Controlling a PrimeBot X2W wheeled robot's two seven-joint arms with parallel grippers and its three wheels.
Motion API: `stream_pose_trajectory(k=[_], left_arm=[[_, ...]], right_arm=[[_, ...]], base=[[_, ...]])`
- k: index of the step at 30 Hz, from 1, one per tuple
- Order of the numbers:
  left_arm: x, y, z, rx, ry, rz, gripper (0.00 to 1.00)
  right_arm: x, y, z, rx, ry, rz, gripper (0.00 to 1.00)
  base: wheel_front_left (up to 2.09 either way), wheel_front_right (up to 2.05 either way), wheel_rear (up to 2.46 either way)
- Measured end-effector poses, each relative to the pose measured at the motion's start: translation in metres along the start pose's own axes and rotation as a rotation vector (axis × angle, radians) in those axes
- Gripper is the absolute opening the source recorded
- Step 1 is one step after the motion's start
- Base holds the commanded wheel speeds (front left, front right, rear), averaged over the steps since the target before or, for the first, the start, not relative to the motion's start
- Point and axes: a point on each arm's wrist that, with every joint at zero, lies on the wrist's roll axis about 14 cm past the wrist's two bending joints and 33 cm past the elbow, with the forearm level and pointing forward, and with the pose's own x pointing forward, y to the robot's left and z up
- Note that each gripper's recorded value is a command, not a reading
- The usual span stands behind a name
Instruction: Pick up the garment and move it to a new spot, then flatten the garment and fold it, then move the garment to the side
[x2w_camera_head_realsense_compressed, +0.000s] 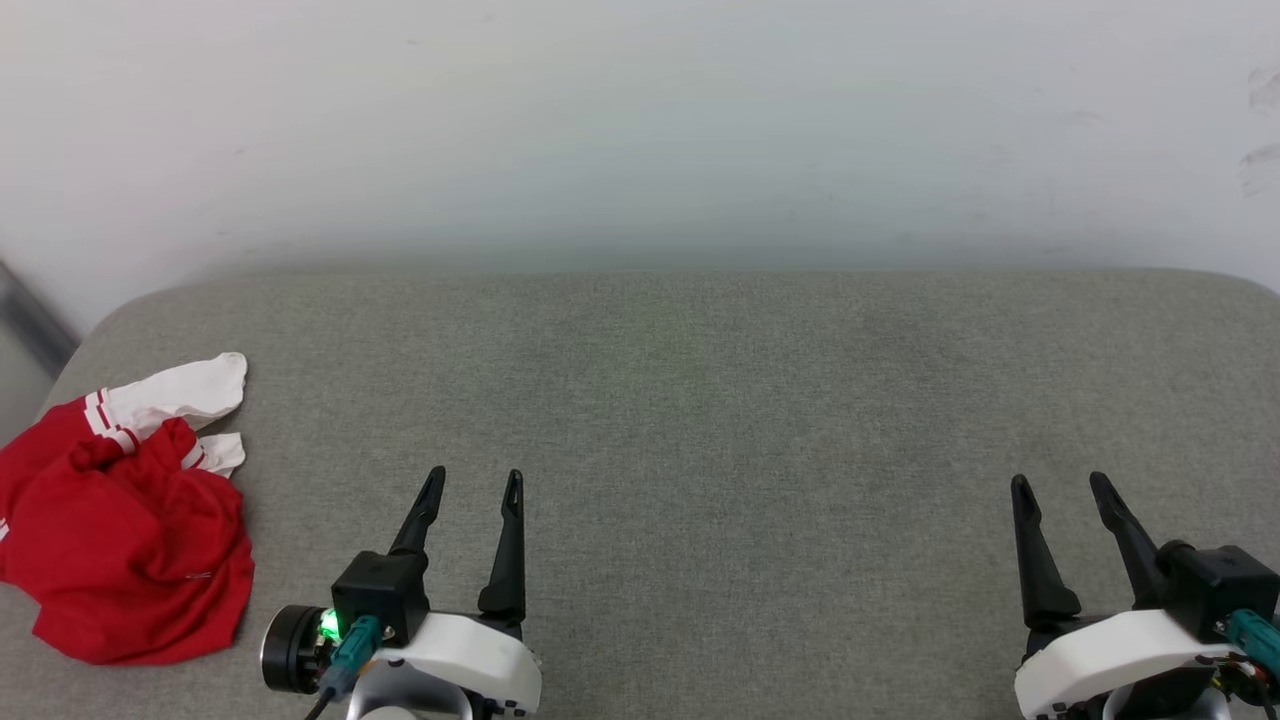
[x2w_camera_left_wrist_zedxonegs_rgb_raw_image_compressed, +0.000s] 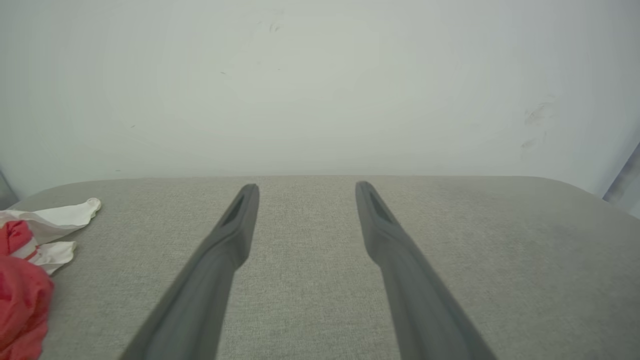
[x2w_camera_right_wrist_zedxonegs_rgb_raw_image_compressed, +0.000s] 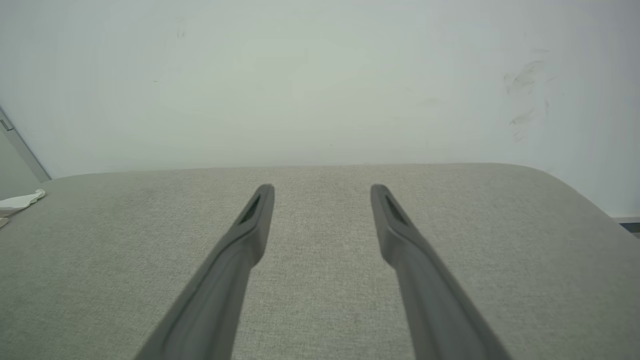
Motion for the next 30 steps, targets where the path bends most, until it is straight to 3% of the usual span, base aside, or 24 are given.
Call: stream_pose_trajectory(k=[13, 30], left_arm=[[0.000, 0.003, 0.001, 0.047, -0.014, 0.009, 1.00], [-0.003, 0.013, -0.004, 0.026, 0.001, 0.047, 1.00]], right_arm=[[0.001, 0.002, 0.002, -0.062, -0.008, 0.010, 1.00], [0.006, 0.008, -0.003, -0.047, 0.002, 0.029, 1.00]], base=[[0.00, 0.00, 0.00], [0.00, 0.00, 0.00]])
